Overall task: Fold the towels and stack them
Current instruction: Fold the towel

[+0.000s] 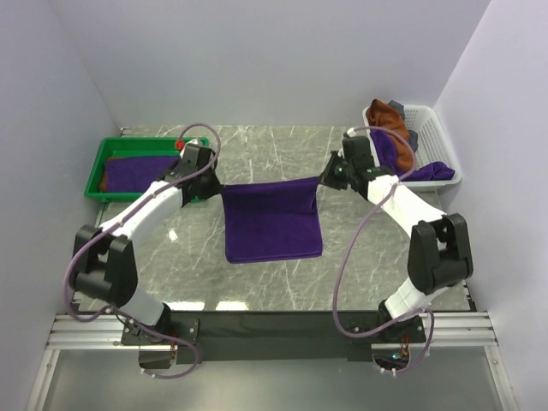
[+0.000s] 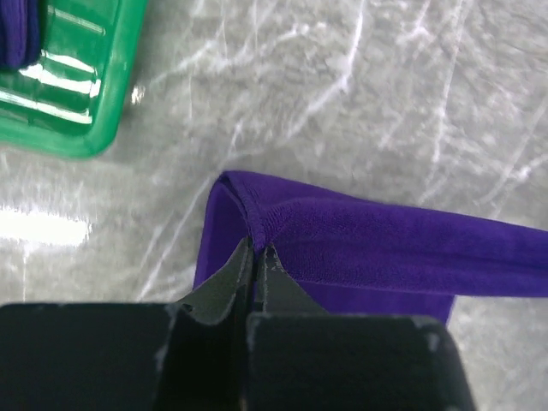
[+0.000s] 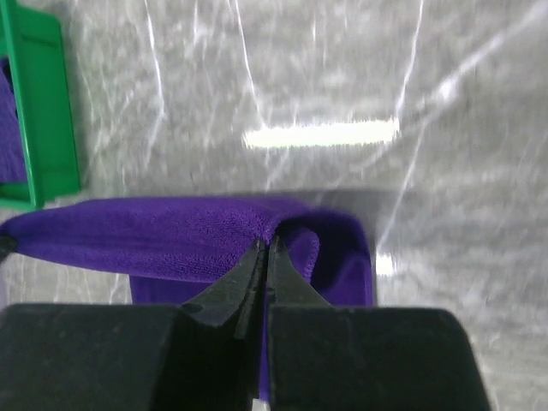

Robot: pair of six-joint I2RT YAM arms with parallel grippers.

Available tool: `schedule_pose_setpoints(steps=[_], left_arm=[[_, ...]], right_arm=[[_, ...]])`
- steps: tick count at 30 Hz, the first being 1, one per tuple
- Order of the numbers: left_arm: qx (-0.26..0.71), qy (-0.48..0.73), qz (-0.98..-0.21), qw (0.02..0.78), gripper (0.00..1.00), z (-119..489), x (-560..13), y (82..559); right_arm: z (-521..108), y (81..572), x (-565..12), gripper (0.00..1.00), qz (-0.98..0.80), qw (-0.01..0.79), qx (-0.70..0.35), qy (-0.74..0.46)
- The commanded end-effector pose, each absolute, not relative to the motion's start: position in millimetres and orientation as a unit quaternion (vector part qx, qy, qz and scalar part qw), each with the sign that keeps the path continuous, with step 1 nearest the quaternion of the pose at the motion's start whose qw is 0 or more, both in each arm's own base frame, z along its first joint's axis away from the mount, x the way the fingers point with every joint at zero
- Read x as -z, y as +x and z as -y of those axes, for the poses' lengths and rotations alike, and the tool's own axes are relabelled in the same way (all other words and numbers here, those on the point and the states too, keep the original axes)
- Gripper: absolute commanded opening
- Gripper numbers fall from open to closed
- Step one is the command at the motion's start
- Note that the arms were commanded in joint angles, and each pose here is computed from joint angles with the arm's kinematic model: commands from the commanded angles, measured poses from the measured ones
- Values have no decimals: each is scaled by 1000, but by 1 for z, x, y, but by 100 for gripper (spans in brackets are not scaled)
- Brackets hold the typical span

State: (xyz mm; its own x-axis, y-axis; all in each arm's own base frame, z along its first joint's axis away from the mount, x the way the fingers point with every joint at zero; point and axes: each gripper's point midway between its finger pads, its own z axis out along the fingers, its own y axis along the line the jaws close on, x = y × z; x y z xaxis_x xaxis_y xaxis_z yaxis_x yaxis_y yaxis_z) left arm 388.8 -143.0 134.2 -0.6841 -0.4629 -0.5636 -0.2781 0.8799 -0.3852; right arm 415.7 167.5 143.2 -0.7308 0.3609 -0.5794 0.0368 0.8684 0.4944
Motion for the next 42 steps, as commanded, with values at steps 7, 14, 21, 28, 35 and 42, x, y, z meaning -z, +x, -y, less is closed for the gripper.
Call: schedule_pose_setpoints(steps=[7,14,21,28,35,42], left_arm=[[201,-214,-898,328,1,146,-135,340],[227,-218,-901,300,2,149,-109,299],[251,-211,-903,277,3,158,-92,269],[241,-210,-907,275,3,160,-86,254],[232,-208,-913,264,3,159,-69,241],[208,-213,-925,235,4,152,-33,220]], right_arm=[[-160,364,-141,1,-890,350,-269,120],[-155,332,-135,1,-887,347,-279,119],[-151,312,-128,1,-890,341,-279,115],[-150,297,-124,2,-891,336,-285,114],[-150,271,-92,3,-899,301,-295,121],[-147,251,-57,4,-909,271,-291,128]])
